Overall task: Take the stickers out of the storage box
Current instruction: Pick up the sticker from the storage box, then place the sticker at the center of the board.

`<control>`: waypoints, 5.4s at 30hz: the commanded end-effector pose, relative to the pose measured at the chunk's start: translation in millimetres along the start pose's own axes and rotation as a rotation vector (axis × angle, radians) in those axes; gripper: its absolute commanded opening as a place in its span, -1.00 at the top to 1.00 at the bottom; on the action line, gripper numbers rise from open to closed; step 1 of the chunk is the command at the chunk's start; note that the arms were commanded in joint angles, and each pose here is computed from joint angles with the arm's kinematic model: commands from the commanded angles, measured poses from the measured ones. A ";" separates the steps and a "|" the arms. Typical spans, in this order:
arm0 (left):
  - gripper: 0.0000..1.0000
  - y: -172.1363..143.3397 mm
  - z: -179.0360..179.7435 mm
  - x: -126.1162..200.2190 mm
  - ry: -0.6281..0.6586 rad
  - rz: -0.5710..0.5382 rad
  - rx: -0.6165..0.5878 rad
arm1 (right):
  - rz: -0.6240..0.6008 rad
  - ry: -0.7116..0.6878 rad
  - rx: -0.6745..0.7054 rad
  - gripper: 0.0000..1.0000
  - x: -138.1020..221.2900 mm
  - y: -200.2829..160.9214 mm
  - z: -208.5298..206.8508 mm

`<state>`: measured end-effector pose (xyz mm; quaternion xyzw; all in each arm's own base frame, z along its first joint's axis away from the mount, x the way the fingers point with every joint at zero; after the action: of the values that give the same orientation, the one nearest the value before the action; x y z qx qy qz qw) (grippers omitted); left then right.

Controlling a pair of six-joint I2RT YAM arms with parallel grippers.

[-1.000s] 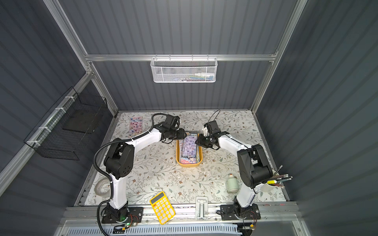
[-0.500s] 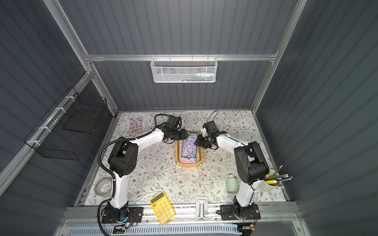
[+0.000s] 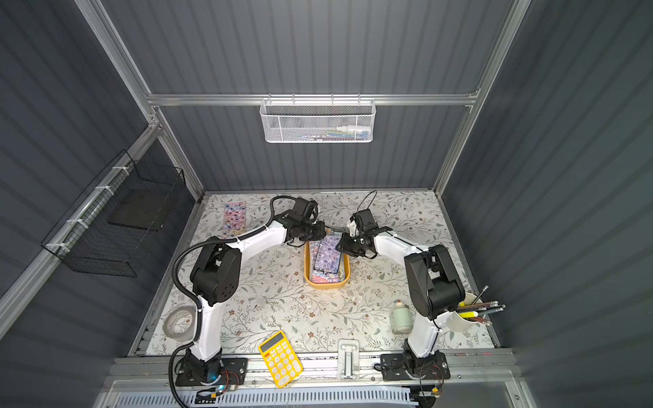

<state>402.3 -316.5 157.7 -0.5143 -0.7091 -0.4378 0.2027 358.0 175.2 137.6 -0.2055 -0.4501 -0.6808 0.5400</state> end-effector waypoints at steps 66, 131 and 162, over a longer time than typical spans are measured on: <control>1.00 93.7 -41.9 179.3 -0.642 -0.310 0.008 | -0.344 0.564 0.219 0.26 100.0 89.9 101.6; 1.00 61.8 -20.2 171.5 -0.666 -0.142 -0.070 | -0.391 0.362 0.242 -0.48 142.7 70.9 93.9; 1.00 129.7 210.1 102.1 0.226 -0.204 0.326 | -0.579 -0.074 0.193 -0.98 186.8 34.6 19.3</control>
<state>511.8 -82.2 169.9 -0.3557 -0.8067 -0.3643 0.2999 326.4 92.0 298.7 -0.0545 -0.5649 -0.7524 0.3344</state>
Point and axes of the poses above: each gripper's point midway between its finger pads, its own x axis back along the fingers, its own z axis along the line the jaws close on, y = z × x, the point moved 8 cm from there along x, back along the fingers, and after that the axes turned 9 degrees about x, right-handed, at the moved point
